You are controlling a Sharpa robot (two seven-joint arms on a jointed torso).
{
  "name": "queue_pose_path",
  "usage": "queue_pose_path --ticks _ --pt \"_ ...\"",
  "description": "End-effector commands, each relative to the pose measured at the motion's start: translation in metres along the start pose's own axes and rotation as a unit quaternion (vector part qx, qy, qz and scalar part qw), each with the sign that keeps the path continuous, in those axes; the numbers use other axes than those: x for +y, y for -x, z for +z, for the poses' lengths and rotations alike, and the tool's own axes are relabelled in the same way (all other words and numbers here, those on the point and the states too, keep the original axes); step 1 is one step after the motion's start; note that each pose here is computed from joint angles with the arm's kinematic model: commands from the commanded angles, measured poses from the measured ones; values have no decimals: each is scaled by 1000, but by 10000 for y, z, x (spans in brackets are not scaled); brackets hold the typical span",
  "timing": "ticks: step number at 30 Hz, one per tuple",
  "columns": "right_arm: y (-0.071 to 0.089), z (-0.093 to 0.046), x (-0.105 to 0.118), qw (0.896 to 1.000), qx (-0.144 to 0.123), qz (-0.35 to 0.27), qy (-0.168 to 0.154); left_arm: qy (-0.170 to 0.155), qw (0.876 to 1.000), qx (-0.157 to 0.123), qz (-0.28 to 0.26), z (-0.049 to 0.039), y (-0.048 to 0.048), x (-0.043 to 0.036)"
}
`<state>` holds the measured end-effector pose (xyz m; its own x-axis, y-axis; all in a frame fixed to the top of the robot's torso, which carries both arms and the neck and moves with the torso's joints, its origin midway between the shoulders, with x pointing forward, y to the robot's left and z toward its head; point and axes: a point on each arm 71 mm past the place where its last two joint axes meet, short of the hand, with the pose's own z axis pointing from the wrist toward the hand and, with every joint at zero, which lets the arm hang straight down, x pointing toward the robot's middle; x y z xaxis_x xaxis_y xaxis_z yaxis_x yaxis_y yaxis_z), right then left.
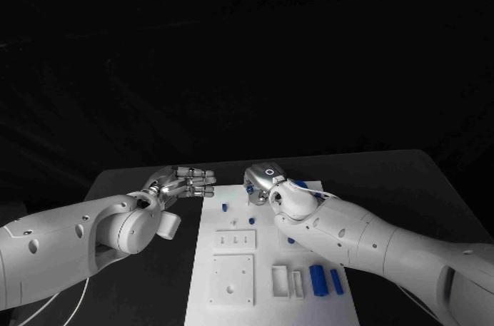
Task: Assemble the parts on the task board
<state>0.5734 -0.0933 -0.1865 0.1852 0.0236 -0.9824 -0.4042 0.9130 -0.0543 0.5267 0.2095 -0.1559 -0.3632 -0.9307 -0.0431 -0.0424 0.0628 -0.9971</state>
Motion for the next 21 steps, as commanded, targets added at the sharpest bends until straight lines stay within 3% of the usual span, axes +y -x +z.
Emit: queue_pose_path --ticks 1,11,21 --pt "-67 -17 -26 1000 23 -11 -1 -6 1000 10 -1 10 -29 -28" --pt "-80 -28 -32 999 35 -13 0 -6 1000 8 0 12 -12 -26" --pt "-53 -50 -36 1000 23 -11 -3 -6 1000 6 0 10 3 -25"
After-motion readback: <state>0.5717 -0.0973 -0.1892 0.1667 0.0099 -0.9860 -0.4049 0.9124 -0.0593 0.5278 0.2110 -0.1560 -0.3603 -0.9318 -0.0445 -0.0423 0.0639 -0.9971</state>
